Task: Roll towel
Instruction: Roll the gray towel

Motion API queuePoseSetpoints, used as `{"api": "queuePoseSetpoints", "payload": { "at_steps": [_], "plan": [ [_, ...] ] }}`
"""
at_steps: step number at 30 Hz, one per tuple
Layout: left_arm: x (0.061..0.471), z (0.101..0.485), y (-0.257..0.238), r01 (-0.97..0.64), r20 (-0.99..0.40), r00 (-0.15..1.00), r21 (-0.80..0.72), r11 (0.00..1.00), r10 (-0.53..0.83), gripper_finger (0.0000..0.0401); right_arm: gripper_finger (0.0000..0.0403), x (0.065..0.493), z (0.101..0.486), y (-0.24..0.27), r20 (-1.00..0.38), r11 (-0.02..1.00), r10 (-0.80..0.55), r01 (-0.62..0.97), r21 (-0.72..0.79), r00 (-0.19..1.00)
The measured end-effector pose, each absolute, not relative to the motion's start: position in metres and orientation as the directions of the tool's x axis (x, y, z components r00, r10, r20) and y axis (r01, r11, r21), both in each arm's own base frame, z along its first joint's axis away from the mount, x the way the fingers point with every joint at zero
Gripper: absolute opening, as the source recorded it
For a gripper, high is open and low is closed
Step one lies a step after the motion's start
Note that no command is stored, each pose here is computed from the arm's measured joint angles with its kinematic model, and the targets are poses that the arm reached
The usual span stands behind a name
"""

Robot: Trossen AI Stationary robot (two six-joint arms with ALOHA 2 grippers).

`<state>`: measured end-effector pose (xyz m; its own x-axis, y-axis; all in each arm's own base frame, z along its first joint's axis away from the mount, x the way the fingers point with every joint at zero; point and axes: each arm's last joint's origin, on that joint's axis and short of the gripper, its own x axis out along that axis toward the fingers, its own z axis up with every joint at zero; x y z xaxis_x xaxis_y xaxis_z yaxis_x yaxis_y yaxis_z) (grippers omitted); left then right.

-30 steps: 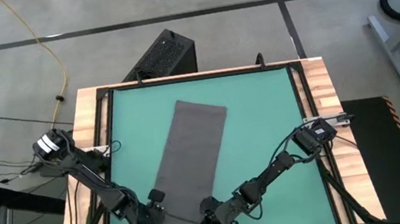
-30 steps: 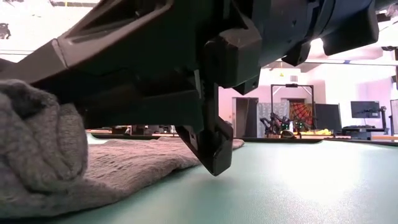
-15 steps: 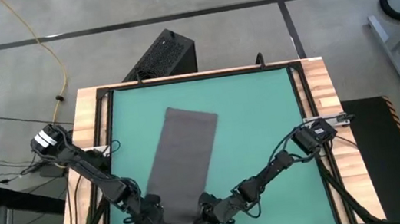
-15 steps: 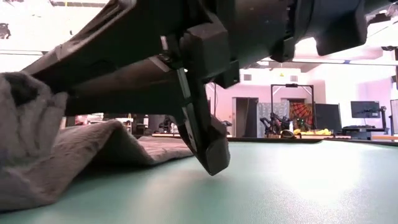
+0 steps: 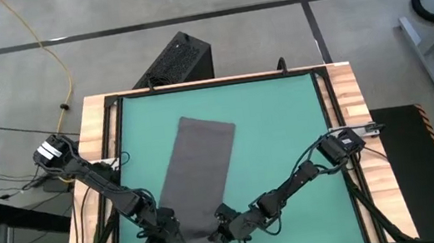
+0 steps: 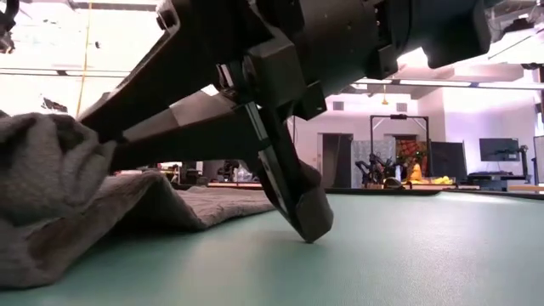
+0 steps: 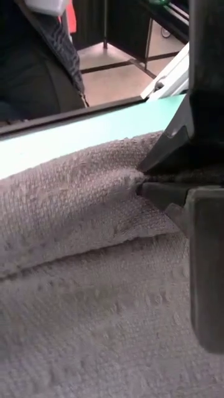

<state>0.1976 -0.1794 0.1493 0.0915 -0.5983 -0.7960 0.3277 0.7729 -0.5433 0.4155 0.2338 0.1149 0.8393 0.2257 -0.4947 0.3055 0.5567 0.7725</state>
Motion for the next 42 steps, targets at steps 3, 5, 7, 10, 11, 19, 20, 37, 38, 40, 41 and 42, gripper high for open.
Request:
{"api": "queuePoseSetpoints", "payload": {
  "at_steps": [3, 5, 7, 10, 11, 19, 20, 37, 38, 40, 41, 42],
  "plan": [
    [0.198, 0.149, -0.176, 0.314, -0.801, 0.078, -0.545, 0.777, -0.593, 0.0041, 0.0019, 0.415, 0.114, 0.232, -0.505, 0.560, 0.215, 0.319, 0.765, 0.836],
    [0.199, 0.147, -0.170, 0.297, -0.807, 0.051, -0.551, 0.780, -0.589, 0.0060, 0.0019, 0.415, 0.112, 0.229, -0.530, 0.546, 0.202, 0.355, 0.759, 0.823],
    [0.200, 0.147, -0.165, 0.284, -0.807, 0.030, -0.559, 0.779, -0.590, 0.0077, 0.0019, 0.414, 0.109, 0.227, -0.563, 0.543, 0.190, 0.392, 0.743, 0.804],
    [0.198, 0.154, -0.157, 0.291, -0.814, 0.033, -0.547, 0.785, -0.580, 0.0093, 0.0019, 0.413, 0.107, 0.227, -0.579, 0.544, 0.184, 0.408, 0.733, 0.794],
    [0.197, 0.158, -0.154, 0.296, -0.818, 0.046, -0.537, 0.790, -0.573, 0.0096, 0.0019, 0.413, 0.107, 0.227, -0.579, 0.544, 0.184, 0.408, 0.733, 0.794],
    [0.194, 0.208, -0.141, 0.423, -0.743, 0.408, -0.361, 0.831, -0.530, 0.0100, 0.0019, 0.412, 0.105, 0.227, -0.586, 0.543, 0.182, 0.416, 0.729, 0.789],
    [0.195, 0.213, -0.142, 0.433, -0.722, 0.454, -0.334, 0.837, -0.522, 0.0100, 0.0019, 0.412, 0.105, 0.226, -0.587, 0.543, 0.182, 0.417, 0.729, 0.789],
    [0.247, 0.169, -0.189, 0.452, -0.586, 0.699, -0.081, 0.889, -0.409, 0.0100, 0.0019, 0.416, 0.103, 0.215, -0.608, 0.576, 0.154, 0.429, 0.696, 0.779],
    [0.250, 0.167, -0.191, 0.465, -0.588, 0.688, -0.092, 0.880, -0.425, 0.0100, 0.0020, 0.416, 0.103, 0.215, -0.608, 0.576, 0.154, 0.429, 0.696, 0.779],
    [0.254, 0.161, -0.194, 0.482, -0.608, 0.660, -0.108, 0.870, -0.441, 0.0100, 0.0020, 0.416, 0.103, 0.215, -0.605, 0.577, 0.146, 0.430, 0.695, 0.783],
    [0.257, 0.158, -0.196, 0.488, -0.615, 0.649, -0.114, 0.865, -0.448, 0.0100, 0.0020, 0.417, 0.103, 0.215, -0.604, 0.578, 0.139, 0.430, 0.693, 0.785],
    [0.259, 0.155, -0.198, 0.494, -0.619, 0.641, -0.120, 0.861, -0.454, 0.0100, 0.0020, 0.417, 0.103, 0.215, -0.603, 0.579, 0.134, 0.432, 0.692, 0.787]
  ]
}}
